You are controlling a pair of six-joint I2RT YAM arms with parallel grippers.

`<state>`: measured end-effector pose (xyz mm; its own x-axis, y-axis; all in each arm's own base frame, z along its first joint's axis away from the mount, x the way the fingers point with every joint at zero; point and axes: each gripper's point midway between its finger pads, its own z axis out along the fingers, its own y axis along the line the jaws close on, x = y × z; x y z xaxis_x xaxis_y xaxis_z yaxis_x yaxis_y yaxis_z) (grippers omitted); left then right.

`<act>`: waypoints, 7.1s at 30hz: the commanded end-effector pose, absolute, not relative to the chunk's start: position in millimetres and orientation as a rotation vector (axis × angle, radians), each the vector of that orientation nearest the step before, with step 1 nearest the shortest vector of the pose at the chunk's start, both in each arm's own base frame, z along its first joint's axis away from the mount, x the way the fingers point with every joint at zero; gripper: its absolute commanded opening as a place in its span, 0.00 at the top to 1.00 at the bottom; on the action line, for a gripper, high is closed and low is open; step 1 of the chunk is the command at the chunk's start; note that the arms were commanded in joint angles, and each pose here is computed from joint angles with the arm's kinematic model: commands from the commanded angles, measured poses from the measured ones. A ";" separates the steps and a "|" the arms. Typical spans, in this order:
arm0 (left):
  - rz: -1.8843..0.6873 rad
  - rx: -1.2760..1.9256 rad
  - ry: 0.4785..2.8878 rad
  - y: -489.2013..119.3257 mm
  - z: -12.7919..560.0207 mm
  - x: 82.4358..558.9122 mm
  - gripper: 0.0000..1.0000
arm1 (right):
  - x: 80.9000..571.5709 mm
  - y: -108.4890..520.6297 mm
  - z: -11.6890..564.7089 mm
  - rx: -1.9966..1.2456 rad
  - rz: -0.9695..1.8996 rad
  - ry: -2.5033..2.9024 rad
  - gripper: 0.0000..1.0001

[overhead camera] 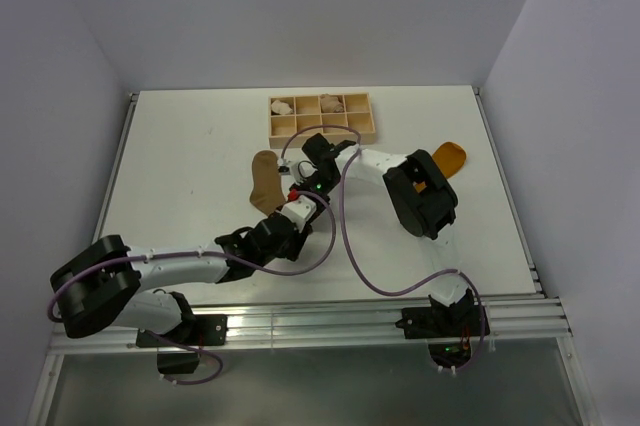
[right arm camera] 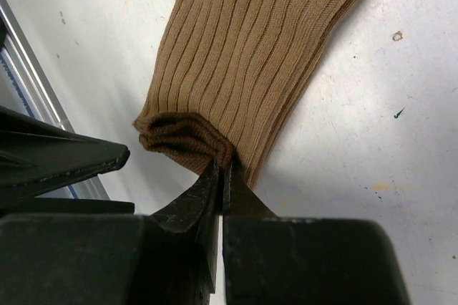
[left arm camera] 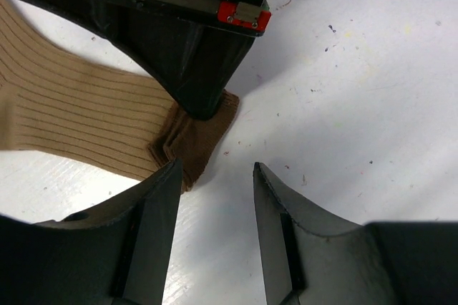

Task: Roll the socks
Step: Roll the sock at the center of the board.

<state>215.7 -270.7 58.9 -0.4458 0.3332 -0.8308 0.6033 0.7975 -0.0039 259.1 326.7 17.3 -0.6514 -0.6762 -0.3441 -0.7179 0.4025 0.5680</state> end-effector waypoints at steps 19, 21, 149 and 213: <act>-0.248 0.625 2.174 -273.8 22.8 227.7 0.57 | 255.8 302.5 -5.2 -1.343 0.977 2.665 1.00; -0.234 0.617 2.191 -271.6 18.4 227.1 0.61 | 253.9 302.1 -3.9 -1.356 0.988 2.662 1.00; -1.260 -0.051 2.809 -242.6 21.7 228.6 1.00 | 253.7 356.4 40.5 -1.608 0.198 1.792 0.40; -0.645 -0.282 1.874 -89.8 211.1 263.5 0.30 | 221.4 346.5 -11.5 -2.081 0.564 2.197 1.00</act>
<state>268.7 -72.7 194.9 -0.3861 -0.5663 -0.7282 -0.0629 0.8037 -0.5916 248.5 374.9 17.5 -0.0569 -0.9018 -0.4285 -0.9979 0.0382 0.0520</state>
